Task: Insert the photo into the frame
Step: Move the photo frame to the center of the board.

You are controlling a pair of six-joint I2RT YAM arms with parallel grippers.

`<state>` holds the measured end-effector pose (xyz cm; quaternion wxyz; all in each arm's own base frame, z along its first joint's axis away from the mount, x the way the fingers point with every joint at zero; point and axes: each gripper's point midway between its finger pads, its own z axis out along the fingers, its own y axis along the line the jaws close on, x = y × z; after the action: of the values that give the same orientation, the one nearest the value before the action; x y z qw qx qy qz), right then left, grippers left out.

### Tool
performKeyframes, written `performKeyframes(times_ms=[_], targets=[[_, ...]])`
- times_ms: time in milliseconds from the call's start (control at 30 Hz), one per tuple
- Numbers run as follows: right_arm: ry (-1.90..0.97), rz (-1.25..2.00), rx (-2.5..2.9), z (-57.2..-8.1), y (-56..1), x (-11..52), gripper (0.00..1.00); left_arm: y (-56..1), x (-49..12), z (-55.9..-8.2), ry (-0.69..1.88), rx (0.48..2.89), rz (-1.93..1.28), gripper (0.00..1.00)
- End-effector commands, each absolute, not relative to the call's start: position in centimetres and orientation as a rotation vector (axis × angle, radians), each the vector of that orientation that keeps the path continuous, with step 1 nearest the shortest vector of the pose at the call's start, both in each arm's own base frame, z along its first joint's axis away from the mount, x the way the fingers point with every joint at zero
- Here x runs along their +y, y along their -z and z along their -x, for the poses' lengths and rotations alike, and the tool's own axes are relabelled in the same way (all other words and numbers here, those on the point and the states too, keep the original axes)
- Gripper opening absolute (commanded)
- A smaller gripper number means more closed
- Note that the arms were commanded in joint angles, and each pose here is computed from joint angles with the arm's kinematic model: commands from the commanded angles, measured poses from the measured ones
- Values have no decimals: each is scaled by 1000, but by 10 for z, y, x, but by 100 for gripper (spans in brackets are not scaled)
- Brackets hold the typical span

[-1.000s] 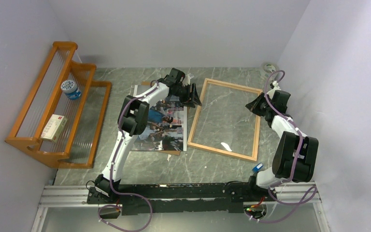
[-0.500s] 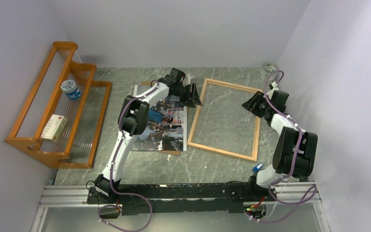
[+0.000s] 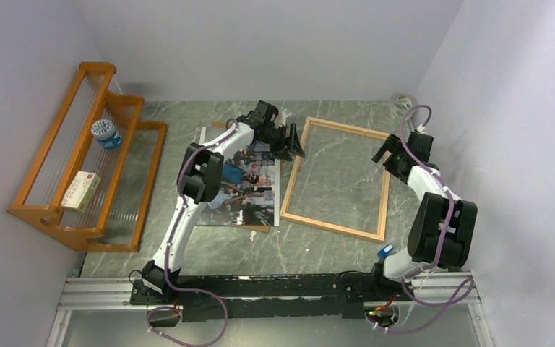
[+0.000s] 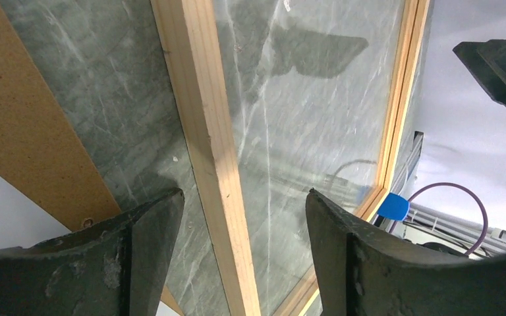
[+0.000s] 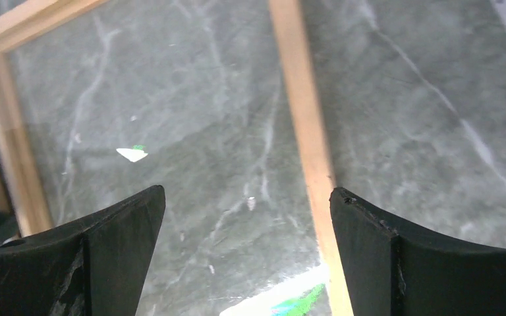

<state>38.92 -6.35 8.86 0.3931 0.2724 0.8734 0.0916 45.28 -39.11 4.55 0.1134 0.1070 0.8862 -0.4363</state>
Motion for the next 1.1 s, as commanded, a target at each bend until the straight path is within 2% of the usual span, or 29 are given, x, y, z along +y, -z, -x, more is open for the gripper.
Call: performKeyframes(times_ms=[0, 167, 433, 767, 1067], targets=[[-6, -811, 2149, -385, -108, -99, 99, 10, -367, -439, 1116, 2784, -246, 78], [34, -889, 2233, -373, -81, -102, 99, 11, -368, -439, 1148, 2789, -231, 80], [-132, -880, 2348, -375, -49, -77, 99, 14, -369, -435, 1184, 2803, -212, 80], [-511, -722, 2320, -402, -55, -29, 89, 6, -357, -448, 1110, 2760, -194, 78], [-518, -722, 2301, -428, -52, -28, 87, 0, -339, -461, 980, 2732, -199, 77]])
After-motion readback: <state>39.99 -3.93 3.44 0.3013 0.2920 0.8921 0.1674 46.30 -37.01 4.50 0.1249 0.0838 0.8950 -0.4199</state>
